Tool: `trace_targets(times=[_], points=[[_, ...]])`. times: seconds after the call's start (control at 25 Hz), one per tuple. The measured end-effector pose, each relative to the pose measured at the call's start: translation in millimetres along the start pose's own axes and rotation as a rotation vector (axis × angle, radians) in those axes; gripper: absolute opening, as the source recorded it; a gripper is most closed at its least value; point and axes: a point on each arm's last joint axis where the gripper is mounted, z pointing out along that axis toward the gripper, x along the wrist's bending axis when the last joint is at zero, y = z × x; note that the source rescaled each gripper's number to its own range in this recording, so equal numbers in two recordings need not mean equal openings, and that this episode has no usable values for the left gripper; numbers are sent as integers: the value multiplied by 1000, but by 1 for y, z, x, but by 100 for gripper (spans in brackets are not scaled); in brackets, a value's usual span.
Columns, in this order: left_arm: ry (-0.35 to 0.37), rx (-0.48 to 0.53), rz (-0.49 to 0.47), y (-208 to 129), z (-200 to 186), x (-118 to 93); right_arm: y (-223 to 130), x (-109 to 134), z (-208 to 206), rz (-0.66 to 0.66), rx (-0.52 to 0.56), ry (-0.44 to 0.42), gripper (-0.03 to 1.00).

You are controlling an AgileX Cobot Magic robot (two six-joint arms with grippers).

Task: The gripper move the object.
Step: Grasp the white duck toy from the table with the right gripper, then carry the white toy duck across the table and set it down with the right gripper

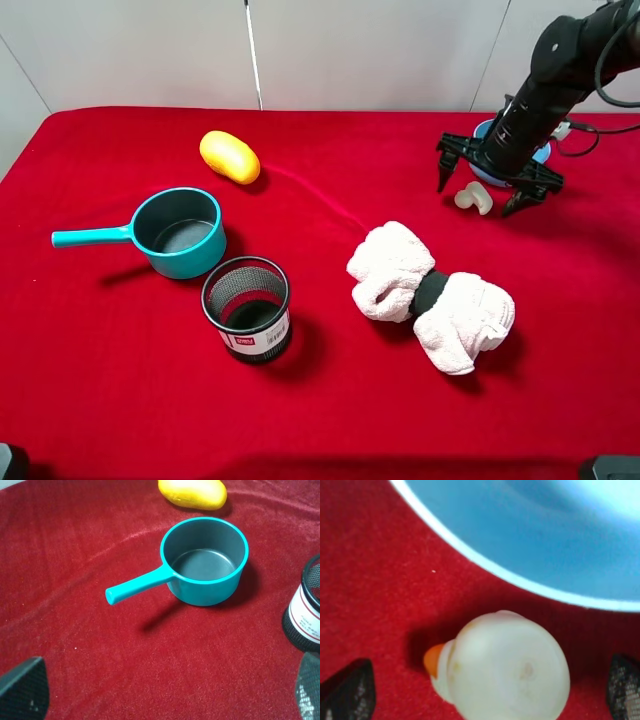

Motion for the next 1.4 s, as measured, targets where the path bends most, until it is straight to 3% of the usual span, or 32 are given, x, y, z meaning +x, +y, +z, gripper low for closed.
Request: trace_targets(times=[0.32,0.44,0.6,1.4], points=[[0,0,0,0,0,0,0,0,2,0,5,-3,99],[0,0,0,0,0,0,0,0,2,0,5,-3,75],[0,0,0,0,0,0,0,0,2,1,5,-3,32],[0,0,0,0,0,0,0,0,2,2,5,-2,19]])
